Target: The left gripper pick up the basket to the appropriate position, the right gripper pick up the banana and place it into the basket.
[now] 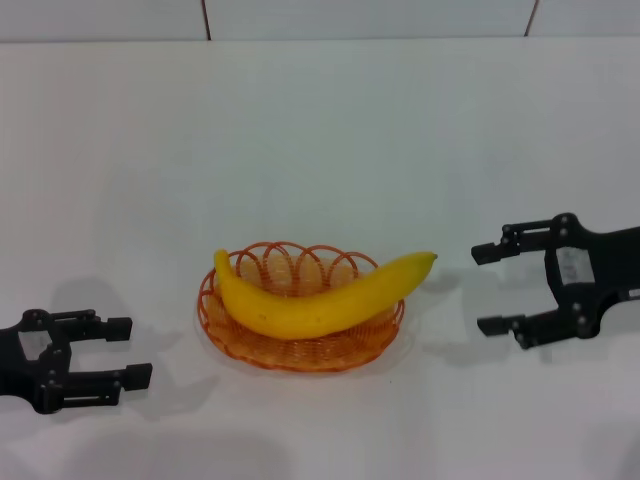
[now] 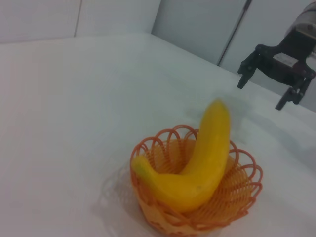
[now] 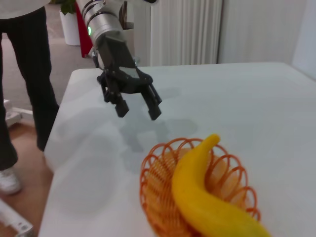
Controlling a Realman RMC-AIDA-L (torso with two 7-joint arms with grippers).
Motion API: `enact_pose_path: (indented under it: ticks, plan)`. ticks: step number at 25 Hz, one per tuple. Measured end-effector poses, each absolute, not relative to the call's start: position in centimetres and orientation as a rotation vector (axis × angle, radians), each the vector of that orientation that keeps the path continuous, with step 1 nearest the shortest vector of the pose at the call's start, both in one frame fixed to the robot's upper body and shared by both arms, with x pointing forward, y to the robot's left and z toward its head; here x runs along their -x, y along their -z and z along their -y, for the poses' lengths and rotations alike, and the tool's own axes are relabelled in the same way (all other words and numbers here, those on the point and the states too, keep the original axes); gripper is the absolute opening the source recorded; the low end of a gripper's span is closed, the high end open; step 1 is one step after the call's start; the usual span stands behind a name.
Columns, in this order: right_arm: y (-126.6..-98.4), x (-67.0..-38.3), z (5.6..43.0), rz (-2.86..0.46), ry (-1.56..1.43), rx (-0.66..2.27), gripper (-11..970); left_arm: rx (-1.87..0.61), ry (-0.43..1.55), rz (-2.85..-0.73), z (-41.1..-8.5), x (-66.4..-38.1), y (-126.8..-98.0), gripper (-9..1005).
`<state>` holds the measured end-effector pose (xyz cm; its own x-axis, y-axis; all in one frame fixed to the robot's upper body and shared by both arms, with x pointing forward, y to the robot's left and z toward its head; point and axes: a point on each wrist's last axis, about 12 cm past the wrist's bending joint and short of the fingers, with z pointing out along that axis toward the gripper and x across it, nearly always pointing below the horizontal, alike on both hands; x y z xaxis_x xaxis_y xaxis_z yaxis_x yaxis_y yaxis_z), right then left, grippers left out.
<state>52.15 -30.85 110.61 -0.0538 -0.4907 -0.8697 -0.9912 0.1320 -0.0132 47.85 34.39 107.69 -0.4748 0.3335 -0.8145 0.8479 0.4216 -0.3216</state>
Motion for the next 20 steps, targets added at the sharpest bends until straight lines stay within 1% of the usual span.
enact_pose_path:
  ticks: [1,3,9,14,20]
  plan:
    - [-110.3,-52.1,30.7,-1.665,-0.848,1.474,654,-0.996,0.982,-2.005,-34.4,-47.9,-107.7,757]
    - [-110.1,-52.3,30.6,-1.676,-0.852,1.48,801,-0.997,0.983,-2.004,-34.4,-47.9,-107.7,757]
    - [-109.5,-53.1,30.6,-1.719,-0.781,1.461,892,-1.025,0.988,-1.988,-34.2,-47.8,-107.7,757]
    - [-108.8,-52.8,30.5,-1.734,-0.795,1.432,892,-1.129,0.923,-1.849,-34.1,-47.2,-107.5,757]
    - [-108.0,-52.6,30.2,-1.738,-0.799,1.418,892,-1.128,0.873,-1.721,-33.7,-46.9,-107.0,757]
